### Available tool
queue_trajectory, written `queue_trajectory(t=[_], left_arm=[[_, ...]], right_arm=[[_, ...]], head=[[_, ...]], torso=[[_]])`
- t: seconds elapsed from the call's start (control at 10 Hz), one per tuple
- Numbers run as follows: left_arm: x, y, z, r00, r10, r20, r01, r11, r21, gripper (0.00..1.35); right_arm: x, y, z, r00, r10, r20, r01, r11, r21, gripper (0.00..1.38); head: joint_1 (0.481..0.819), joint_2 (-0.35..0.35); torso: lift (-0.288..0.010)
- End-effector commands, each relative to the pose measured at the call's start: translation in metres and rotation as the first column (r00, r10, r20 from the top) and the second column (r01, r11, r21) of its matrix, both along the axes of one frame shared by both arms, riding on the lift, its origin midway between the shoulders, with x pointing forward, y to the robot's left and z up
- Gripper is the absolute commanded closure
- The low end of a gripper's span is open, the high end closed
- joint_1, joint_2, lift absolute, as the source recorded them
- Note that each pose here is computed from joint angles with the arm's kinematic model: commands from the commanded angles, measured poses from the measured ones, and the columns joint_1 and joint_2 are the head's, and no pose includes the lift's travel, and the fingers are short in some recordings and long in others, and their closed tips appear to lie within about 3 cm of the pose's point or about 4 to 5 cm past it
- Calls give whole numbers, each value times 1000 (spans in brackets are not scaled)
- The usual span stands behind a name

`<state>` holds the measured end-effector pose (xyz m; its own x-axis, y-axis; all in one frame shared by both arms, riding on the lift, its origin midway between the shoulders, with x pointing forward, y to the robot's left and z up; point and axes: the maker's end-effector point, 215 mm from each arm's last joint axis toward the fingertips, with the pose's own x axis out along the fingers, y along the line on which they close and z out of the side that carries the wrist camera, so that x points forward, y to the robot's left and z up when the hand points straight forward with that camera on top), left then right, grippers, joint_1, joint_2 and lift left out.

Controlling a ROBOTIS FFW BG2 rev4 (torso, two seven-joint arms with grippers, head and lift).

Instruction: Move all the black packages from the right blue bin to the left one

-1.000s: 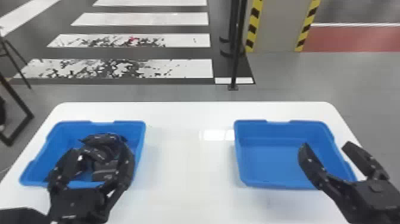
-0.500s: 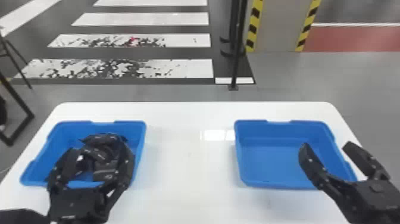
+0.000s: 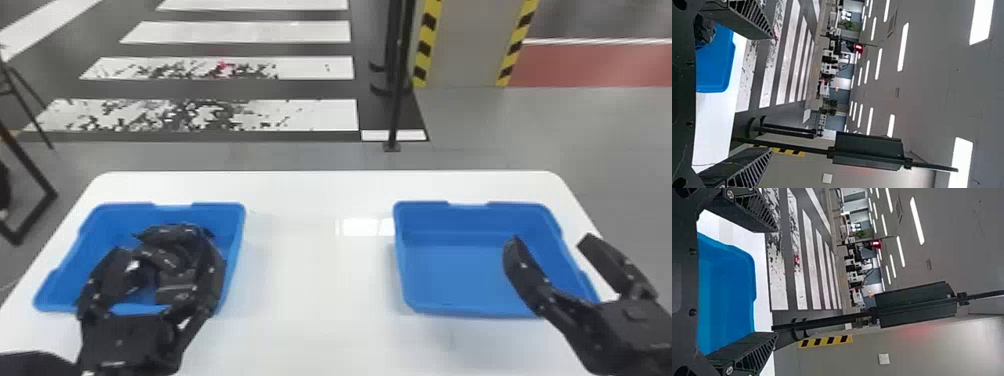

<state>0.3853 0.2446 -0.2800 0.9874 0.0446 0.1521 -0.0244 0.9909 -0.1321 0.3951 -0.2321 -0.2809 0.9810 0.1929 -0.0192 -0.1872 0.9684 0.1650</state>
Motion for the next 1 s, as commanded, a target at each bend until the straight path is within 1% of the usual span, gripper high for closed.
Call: queue_trajectory(t=[0.0, 0.2, 0.4, 0.9], left_arm=[[-1, 2, 6, 1000, 5, 20, -5, 1000, -4, -2], [-3, 6, 8, 1000, 17, 27, -17, 1000, -10, -2], [-2, 6, 7, 1000, 17, 24, -17, 1000, -14, -2], [-2, 5, 17, 998, 16, 57, -15, 1000, -19, -2]], right_arm=[[1, 1, 5, 1000, 2, 21, -2, 1000, 6, 93], [1, 2, 8, 999, 5, 37, -5, 1000, 8, 93], [1, 2, 5, 999, 2, 32, -3, 1000, 8, 93], [6, 9, 6, 999, 15, 50, -17, 1000, 22, 93]], head=[[695, 18], [695, 25], [695, 30], [695, 41]], torso=[[-132], [-132], [-132], [-132]])
